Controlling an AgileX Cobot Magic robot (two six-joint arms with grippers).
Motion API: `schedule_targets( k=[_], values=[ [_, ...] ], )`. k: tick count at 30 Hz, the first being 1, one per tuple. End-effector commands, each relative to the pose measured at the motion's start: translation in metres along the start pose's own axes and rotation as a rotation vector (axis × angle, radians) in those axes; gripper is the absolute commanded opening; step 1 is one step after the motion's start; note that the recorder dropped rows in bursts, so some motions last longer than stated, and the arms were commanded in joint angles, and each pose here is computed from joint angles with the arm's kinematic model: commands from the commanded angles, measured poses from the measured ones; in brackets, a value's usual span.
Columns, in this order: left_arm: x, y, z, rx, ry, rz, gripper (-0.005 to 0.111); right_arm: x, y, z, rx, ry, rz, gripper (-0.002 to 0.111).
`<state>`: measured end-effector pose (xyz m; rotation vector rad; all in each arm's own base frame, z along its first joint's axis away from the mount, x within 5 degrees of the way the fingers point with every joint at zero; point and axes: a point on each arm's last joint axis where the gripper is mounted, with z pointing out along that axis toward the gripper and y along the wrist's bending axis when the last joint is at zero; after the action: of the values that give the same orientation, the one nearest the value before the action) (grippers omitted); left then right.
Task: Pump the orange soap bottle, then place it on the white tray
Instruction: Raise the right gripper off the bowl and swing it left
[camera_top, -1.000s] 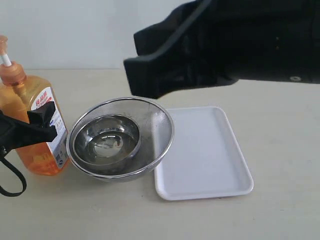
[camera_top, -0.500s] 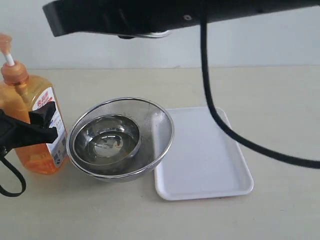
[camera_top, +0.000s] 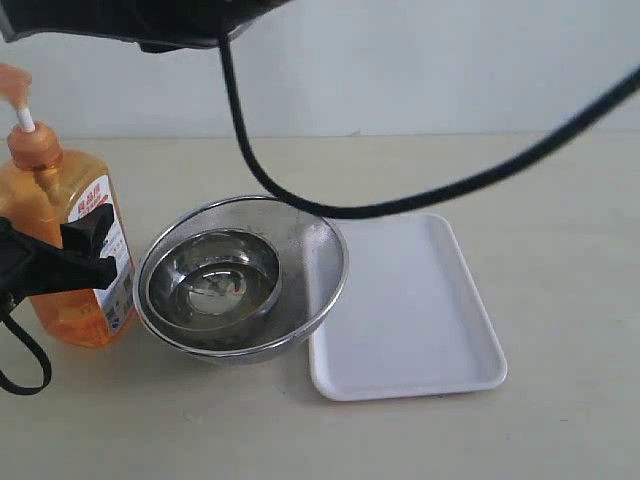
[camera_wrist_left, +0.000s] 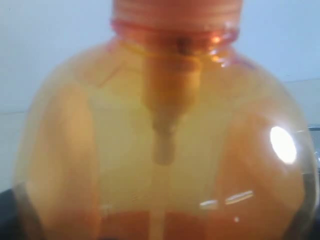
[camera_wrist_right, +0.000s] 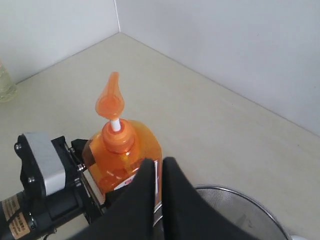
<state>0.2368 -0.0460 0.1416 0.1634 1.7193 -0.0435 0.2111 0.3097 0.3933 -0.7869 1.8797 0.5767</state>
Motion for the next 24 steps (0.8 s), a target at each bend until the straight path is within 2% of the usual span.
schedule_targets(
  k=[1,6,15,19,24],
  values=[
    [0.001,0.000,0.000,0.001,0.016,0.023,0.005,-0.013,0.004,0.014,-0.016,0.006,-0.013,0.000],
    [0.001,0.000,0.000,0.001,0.016,0.025,0.005,-0.025,0.010,0.028,-0.045,-0.005,-0.025,0.000],
    [0.001,0.000,0.000,0.002,0.016,0.040,0.005,-0.041,0.031,0.076,-0.175,0.049,-0.093,0.000],
    [0.001,0.000,0.000,0.005,0.015,0.041,0.005,-0.045,0.027,0.098,-0.251,0.074,0.023,0.000],
    [0.002,0.000,0.000,0.006,0.023,0.034,0.005,-0.052,0.017,0.105,-0.297,0.094,0.061,0.000]
  ],
)
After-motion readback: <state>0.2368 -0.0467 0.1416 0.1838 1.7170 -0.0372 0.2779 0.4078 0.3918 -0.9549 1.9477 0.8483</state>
